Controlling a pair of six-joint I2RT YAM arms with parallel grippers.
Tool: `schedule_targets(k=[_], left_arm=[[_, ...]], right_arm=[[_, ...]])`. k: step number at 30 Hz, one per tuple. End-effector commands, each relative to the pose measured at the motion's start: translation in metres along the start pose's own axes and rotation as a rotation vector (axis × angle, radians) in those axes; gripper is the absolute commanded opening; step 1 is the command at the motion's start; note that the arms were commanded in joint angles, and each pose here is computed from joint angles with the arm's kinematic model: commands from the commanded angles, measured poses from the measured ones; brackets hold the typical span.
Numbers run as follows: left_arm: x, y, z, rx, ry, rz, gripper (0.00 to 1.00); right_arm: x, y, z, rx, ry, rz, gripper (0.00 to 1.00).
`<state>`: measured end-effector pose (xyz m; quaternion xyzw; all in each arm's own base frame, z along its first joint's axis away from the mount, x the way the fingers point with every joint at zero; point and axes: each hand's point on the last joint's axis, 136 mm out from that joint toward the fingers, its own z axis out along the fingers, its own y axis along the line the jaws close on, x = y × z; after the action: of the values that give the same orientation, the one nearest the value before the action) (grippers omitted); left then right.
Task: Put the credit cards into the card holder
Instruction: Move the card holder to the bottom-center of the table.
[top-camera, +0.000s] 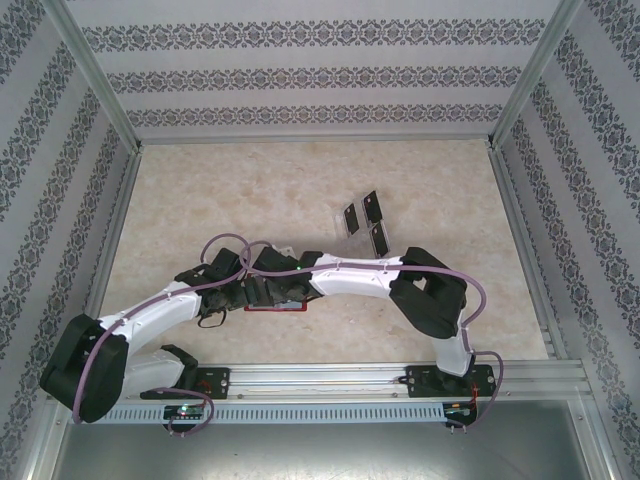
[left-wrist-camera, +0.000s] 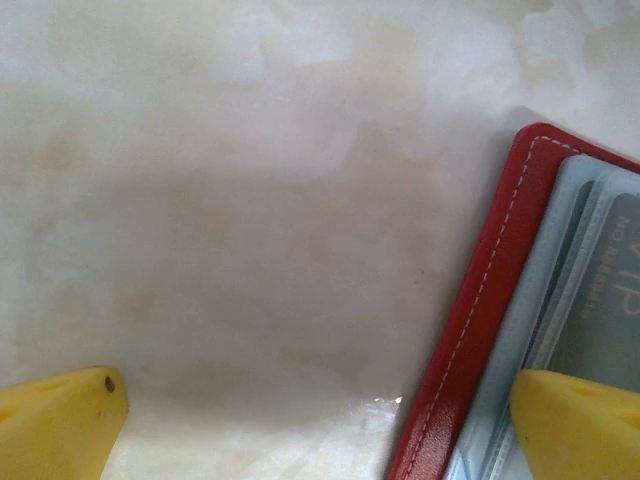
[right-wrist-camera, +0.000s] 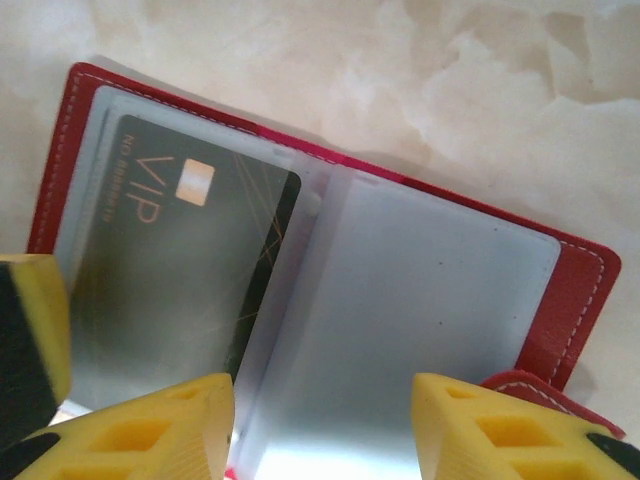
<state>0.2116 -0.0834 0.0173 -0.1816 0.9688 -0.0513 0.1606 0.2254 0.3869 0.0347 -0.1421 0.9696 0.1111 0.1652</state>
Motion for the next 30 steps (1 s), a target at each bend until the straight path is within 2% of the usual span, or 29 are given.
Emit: schedule_targets(k=[1,19,30], left_arm=[[0.012,0.005,0.011,-0.013,0.031,0.023,1.00],[0.014,0.011,0.011,-0.041,0.040,0.017,1.00],[0.015,0.010,0.012,-0.041,0.043,0.021,1.00]], right_arm=[[0.003,0.003,0.006,0.015,0.014,-0.009,0.52],[0.005,-0.054,-0.005,0.136,-0.007,0.045,0.55],[0.005,-0.069,-0.017,0.148,-0.030,0.071,0.55]])
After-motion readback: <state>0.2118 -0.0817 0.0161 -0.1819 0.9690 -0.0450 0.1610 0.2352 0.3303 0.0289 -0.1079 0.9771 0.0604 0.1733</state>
